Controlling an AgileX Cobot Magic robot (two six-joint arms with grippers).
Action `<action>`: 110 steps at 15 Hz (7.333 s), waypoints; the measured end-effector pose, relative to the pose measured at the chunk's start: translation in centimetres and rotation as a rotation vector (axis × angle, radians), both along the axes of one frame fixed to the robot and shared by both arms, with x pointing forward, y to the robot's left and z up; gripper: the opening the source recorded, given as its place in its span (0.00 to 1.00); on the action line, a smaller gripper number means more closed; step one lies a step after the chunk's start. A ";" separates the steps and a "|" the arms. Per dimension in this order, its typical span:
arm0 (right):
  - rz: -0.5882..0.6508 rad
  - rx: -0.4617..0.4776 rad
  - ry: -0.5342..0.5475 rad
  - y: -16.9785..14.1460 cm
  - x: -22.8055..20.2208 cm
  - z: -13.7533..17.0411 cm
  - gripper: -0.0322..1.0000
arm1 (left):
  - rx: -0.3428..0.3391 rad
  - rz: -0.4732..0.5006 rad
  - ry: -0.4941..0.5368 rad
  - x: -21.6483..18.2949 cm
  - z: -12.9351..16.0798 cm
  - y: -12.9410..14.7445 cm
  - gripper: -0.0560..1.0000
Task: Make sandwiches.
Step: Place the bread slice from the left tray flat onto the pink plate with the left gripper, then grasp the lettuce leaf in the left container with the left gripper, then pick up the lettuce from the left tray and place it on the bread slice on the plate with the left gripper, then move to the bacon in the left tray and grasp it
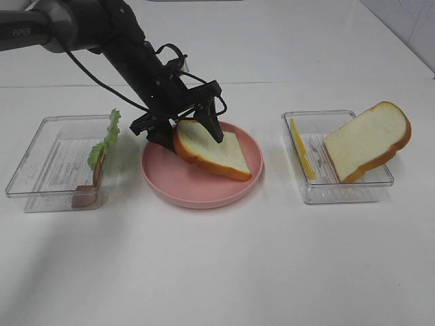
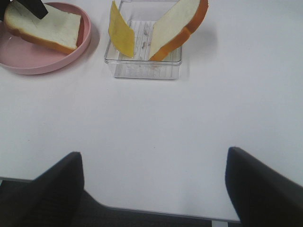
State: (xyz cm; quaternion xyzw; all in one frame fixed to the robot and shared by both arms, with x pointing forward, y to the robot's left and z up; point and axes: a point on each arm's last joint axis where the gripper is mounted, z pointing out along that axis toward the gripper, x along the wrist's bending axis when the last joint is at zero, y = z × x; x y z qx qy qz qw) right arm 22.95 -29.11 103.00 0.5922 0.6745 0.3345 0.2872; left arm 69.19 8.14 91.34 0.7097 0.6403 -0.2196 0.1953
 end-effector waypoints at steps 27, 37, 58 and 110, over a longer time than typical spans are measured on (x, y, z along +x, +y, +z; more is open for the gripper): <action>0.000 0.000 0.000 0.0 0.0 0.0 0.81 | 0.450 0.033 -0.221 0.5 6.9 8.9 0.78; 0.000 0.000 0.000 0.0 0.0 0.0 0.81 | 0.482 0.008 -0.153 1.1 3.2 8.9 0.66; 0.000 0.000 0.000 0.0 0.0 0.0 0.81 | 0.459 0.021 -0.323 -0.3 11.1 9.4 0.05; 0.000 0.000 0.000 0.0 0.0 0.0 0.81 | 0.281 -0.176 -0.254 -0.9 5.3 0.2 0.89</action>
